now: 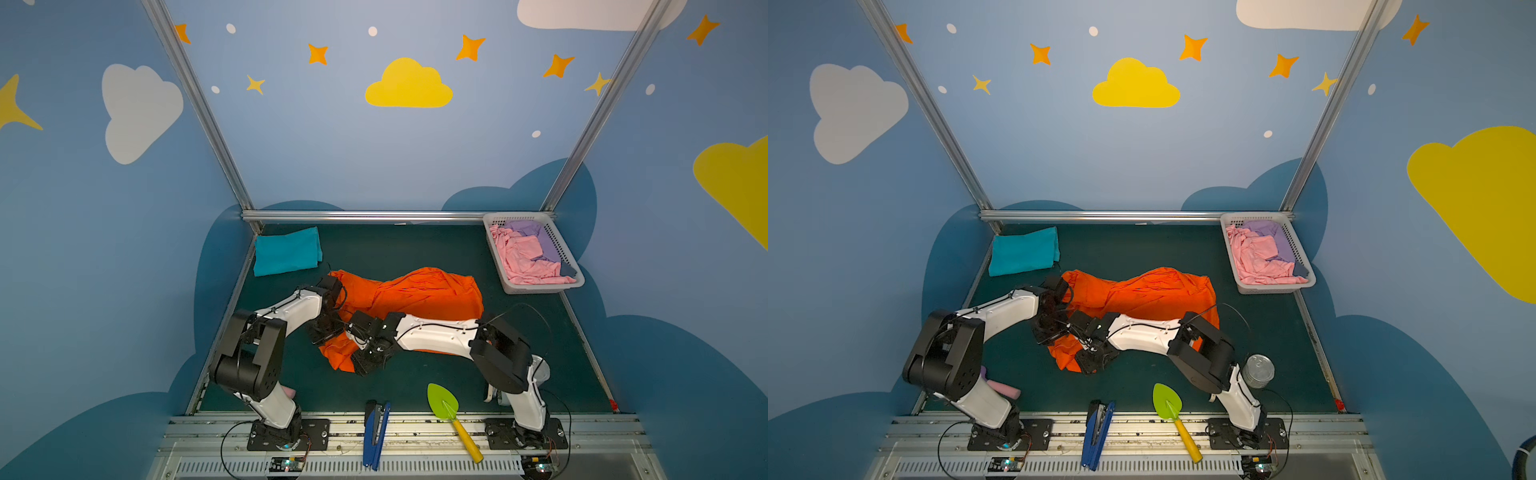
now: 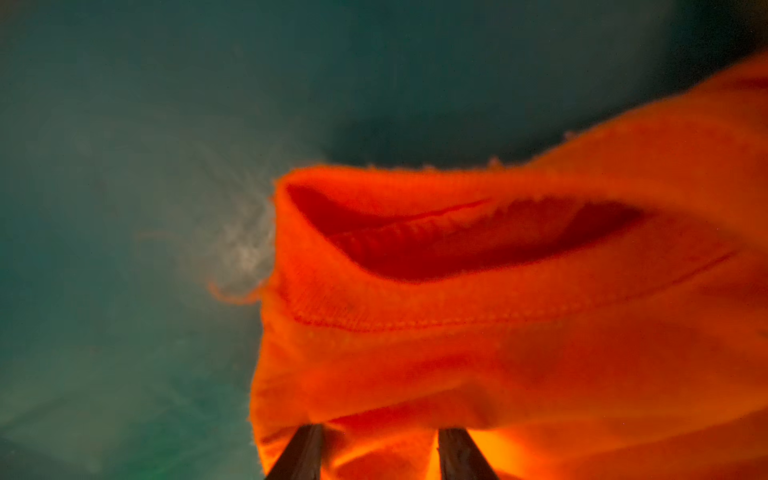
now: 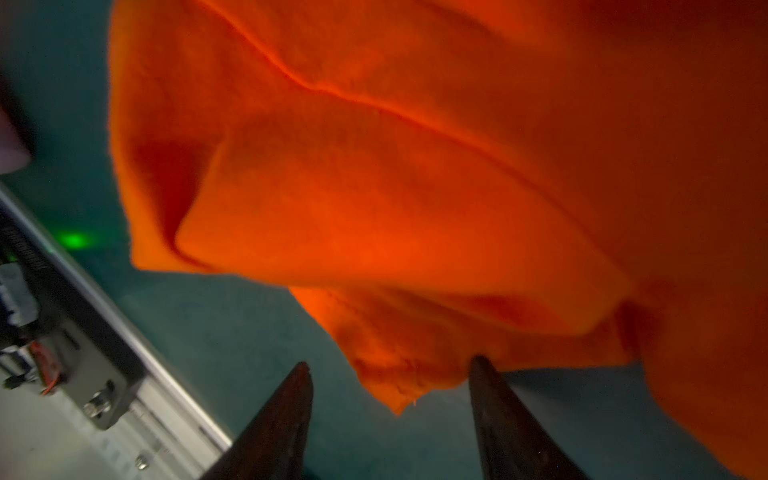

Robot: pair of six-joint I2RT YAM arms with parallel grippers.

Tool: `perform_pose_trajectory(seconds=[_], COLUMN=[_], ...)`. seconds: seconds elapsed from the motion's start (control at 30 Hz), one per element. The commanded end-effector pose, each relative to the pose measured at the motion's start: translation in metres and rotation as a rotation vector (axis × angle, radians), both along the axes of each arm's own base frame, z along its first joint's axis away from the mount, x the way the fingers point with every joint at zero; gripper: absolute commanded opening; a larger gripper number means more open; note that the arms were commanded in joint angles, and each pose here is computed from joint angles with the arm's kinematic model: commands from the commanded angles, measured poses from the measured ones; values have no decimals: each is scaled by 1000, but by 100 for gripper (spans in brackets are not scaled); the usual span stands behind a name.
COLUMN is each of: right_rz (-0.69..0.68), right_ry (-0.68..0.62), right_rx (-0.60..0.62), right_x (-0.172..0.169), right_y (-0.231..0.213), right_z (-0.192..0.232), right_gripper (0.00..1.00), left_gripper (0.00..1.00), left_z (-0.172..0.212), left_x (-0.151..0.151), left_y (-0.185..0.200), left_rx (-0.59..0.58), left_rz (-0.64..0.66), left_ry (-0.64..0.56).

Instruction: Fold and stack the t-shirts

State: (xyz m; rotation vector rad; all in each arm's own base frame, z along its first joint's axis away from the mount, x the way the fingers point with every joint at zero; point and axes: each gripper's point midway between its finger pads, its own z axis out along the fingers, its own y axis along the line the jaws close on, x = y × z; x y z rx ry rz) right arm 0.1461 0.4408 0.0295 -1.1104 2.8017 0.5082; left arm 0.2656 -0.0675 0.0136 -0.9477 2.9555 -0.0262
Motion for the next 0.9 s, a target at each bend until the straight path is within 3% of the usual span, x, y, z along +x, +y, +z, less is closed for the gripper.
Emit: perform_pose_trajectory(seconds=[0.0, 0.03, 0.1, 0.23, 0.37, 0.6, 0.63, 0.77, 0.87], right_rz=[-19, -23, -16, 14, 43, 48, 48, 48, 41], right_ry=[-56, -60, -60, -33, 92, 211, 210, 177, 108], right_rx=[-63, -67, -67, -91, -92, -164, -171, -172, -168], right_x=[12, 13, 12, 1, -23, -43, -43, -35, -20], right_y=[-3, -3, -6, -34, -78, -127, -129, -124, -124], right_z=[-7, -7, -3, 20, 41, 41, 40, 42, 54], right_gripper=[34, 14, 0, 0, 0, 0, 0, 30, 41], left_gripper=[44, 44, 42, 39, 38, 36, 36, 36, 38], left_z=[-10, -10, -13, -17, -20, -19, -19, -14, -3], left_x=[9, 10, 11, 15, 21, 34, 36, 36, 31], left_y=[9, 10, 13, 19, 24, 34, 35, 36, 38], left_rx=[34, 36, 41, 42, 45, 97, 107, 118, 130], left_rz=[19, 21, 26, 52, 73, 81, 77, 66, 57], left_ry=[-4, -2, 3, 5, 0, -13, -11, -4, -11])
